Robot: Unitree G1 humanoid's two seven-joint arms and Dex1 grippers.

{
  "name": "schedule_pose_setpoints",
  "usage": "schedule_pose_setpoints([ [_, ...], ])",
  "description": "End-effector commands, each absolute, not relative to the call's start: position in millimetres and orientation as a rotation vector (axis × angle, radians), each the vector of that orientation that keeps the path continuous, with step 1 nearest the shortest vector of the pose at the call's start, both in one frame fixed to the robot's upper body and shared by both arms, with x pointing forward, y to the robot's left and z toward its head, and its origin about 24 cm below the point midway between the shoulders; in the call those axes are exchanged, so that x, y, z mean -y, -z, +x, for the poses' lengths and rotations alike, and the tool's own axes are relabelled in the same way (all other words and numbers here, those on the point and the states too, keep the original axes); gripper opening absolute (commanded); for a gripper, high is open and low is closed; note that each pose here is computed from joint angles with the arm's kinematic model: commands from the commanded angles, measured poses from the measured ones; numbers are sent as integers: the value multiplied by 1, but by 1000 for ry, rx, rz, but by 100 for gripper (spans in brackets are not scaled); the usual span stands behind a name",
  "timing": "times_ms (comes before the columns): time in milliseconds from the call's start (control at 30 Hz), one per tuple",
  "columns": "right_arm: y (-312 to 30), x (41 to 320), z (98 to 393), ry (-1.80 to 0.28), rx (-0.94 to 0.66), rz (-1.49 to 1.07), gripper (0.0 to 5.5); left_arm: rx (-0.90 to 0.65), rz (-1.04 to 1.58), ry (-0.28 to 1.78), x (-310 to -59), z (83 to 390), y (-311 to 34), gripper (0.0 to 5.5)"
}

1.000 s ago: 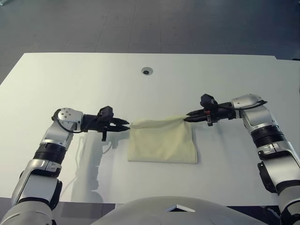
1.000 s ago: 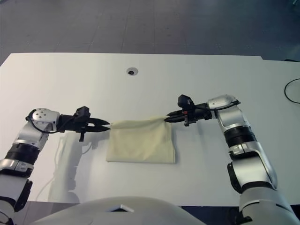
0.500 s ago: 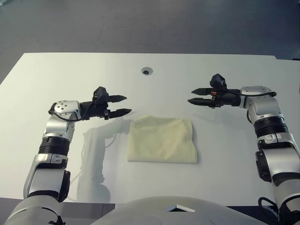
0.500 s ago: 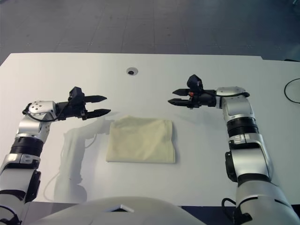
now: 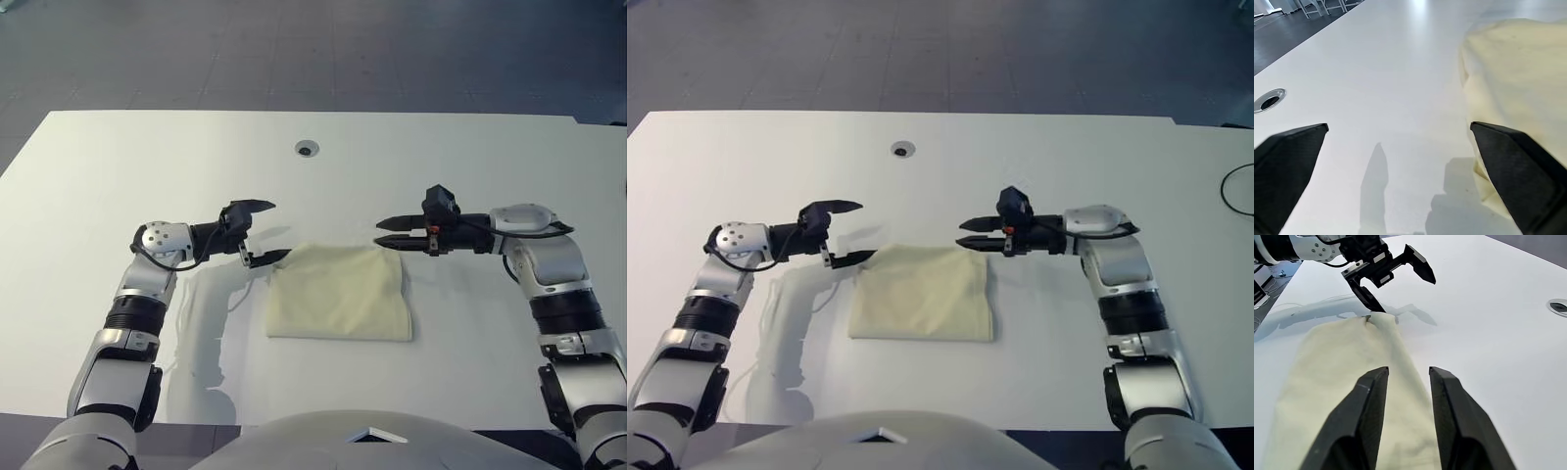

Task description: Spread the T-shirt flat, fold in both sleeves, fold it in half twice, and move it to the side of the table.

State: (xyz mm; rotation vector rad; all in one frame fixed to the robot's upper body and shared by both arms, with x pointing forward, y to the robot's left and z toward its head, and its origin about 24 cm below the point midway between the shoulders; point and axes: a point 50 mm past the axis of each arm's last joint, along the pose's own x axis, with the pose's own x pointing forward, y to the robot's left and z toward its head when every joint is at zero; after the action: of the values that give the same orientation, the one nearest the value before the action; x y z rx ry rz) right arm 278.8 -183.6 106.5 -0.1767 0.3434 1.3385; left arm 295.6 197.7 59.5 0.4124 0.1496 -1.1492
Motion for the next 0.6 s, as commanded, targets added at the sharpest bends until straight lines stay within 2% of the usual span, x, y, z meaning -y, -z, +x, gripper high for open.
schedule_pose_setpoints([
  [33,-103,180,262,-1377,-369,-185,92,-171,484,1089,-194,303,-48,540],
  [200,-93,177,244,-1407,-406,-220,169,-196,622,1020,-198,307,-36,540],
  [367,-90,169,241,-1404,-391,-221,240,-180,670,938,-204,311,-32,540],
  [533,-89,156,245,-1421,-347,-161,316,-94,653,841,-213,318,-46,540],
  [600,-91,148,245,-1461,-319,-139,289,-16,653,767,-222,323,-63,540],
])
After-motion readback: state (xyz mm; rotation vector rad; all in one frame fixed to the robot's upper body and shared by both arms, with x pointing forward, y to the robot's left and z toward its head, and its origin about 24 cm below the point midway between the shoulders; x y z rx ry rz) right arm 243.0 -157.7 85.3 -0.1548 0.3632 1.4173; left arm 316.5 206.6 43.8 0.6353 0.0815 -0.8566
